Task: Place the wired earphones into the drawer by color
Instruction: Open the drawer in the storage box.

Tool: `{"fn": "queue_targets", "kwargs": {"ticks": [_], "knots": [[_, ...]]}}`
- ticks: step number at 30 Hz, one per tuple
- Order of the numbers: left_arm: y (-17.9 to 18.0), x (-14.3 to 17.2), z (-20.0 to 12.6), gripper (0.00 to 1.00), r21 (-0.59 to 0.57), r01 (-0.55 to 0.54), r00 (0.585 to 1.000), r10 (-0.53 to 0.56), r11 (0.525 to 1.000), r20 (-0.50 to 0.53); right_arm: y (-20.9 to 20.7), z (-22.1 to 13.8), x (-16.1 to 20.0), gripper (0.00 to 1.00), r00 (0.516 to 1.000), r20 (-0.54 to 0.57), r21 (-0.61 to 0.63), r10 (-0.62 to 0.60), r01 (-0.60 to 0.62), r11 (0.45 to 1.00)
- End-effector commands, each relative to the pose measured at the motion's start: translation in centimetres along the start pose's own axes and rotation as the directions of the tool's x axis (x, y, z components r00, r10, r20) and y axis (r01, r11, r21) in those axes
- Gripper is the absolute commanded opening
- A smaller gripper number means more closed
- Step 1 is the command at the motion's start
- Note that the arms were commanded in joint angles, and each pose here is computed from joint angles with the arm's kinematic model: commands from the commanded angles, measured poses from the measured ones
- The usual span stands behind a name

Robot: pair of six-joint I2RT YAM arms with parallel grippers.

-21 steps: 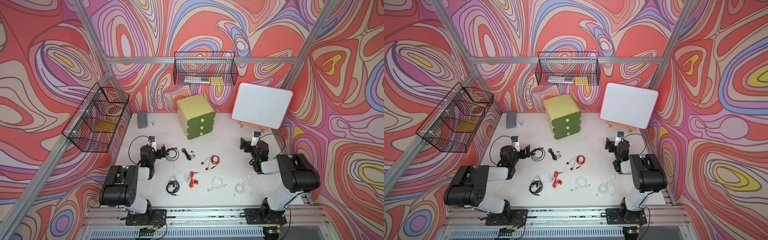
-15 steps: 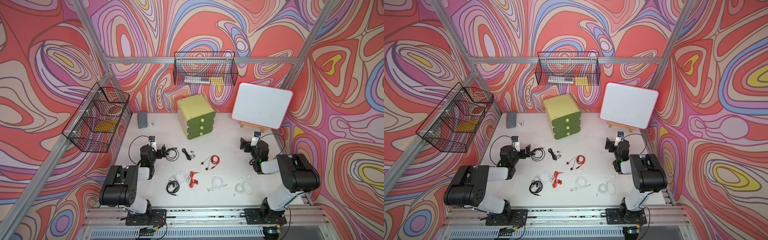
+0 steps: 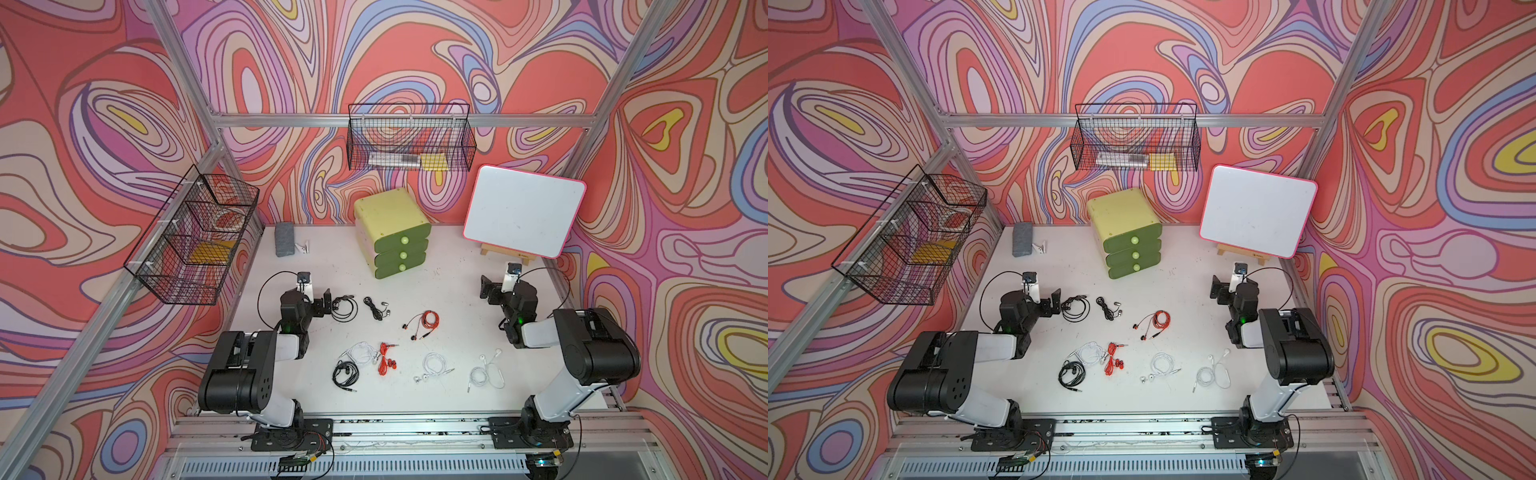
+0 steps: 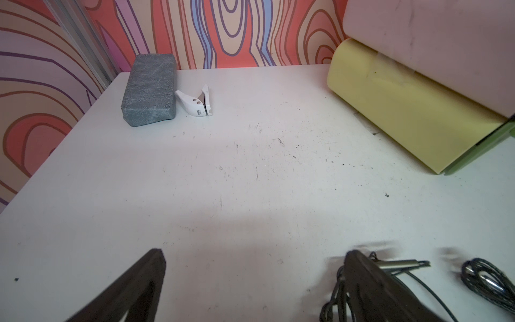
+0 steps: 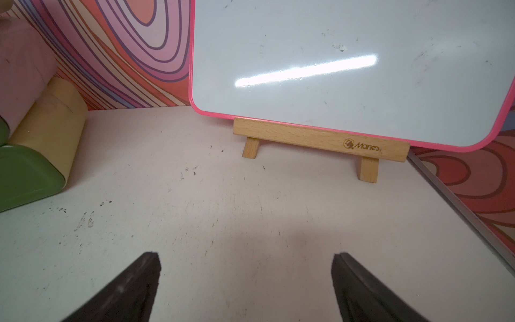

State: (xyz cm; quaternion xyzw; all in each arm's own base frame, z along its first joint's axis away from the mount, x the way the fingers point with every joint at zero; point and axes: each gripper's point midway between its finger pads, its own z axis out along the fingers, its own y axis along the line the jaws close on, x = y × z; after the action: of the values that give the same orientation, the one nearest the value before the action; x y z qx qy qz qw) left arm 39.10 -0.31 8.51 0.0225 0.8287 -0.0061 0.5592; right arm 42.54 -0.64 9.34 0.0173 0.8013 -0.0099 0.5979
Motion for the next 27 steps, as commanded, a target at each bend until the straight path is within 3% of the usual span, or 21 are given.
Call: {"fn": "queue_targets", "kwargs": {"ticks": [1, 27], "knots": [[-0.08, -0.4, -0.01, 0.99, 0.01, -0.006, 1.0, 0.006, 1.0, 0.02, 0.21, 0.22, -0.43, 0.98, 1.0, 0.009, -0.008, -0.005, 0.005, 1.0], [0.78, -0.36, 0.14, 0.99, -0.039, 0.014, 1.0, -0.014, 0.999, 0.01, 0.22, 0.25, -0.42, 0.98, 1.0, 0.007, -0.009, -0.005, 0.005, 1.0]]}}
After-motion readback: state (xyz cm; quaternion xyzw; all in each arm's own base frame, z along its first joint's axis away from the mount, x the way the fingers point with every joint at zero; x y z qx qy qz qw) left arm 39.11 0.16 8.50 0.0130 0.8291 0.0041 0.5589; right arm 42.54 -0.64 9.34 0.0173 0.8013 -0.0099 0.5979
